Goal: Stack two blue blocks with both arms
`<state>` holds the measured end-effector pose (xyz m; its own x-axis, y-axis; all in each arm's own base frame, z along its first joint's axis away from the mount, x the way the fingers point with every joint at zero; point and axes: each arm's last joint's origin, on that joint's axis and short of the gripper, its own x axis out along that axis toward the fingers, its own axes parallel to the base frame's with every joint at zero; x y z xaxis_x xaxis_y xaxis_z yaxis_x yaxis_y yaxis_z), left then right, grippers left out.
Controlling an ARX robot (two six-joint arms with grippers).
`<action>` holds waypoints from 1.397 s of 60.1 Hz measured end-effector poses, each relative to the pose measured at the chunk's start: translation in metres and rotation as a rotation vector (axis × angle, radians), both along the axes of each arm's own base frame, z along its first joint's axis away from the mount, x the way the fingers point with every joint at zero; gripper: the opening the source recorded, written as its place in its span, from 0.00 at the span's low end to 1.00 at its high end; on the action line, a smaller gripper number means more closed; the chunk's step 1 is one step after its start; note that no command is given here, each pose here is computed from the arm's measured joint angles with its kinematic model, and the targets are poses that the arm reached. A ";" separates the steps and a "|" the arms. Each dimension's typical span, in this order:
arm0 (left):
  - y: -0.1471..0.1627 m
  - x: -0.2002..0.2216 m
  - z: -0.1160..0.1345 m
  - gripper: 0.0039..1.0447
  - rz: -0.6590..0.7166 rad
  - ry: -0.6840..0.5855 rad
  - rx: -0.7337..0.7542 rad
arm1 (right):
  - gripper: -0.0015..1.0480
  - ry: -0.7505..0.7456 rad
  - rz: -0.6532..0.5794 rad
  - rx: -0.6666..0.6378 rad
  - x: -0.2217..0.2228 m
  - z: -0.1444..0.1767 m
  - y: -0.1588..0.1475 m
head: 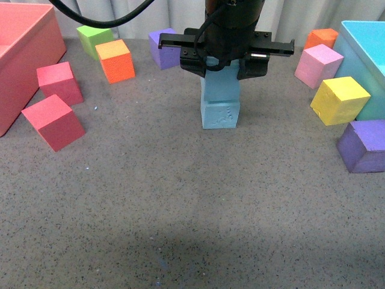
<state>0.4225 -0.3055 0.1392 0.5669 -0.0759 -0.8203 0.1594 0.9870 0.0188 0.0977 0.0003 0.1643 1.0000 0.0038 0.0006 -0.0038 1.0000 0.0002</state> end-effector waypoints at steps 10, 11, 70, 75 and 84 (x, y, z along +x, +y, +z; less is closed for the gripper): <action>0.000 0.000 -0.002 0.45 -0.001 0.003 0.002 | 0.91 0.000 0.000 0.000 0.000 0.000 0.000; 0.000 0.000 -0.002 0.45 -0.001 0.003 0.002 | 0.91 0.000 0.000 0.000 0.000 0.000 0.000; 0.053 -0.034 0.055 0.80 0.072 -0.524 -0.096 | 0.91 0.000 0.000 0.000 0.000 0.000 0.000; 0.091 -0.053 0.052 0.66 0.114 -0.760 -0.100 | 0.91 0.000 -0.001 0.000 0.000 0.000 0.000; 0.166 -0.101 0.053 0.40 0.159 -0.976 -0.142 | 0.91 0.000 -0.001 0.000 0.000 0.000 0.000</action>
<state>0.3217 -0.1399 0.1924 0.9998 -0.0022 0.0205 0.0032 0.9988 -0.0488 0.0977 0.0002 0.1643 1.0000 0.0027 0.0006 -0.0027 1.0000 0.0002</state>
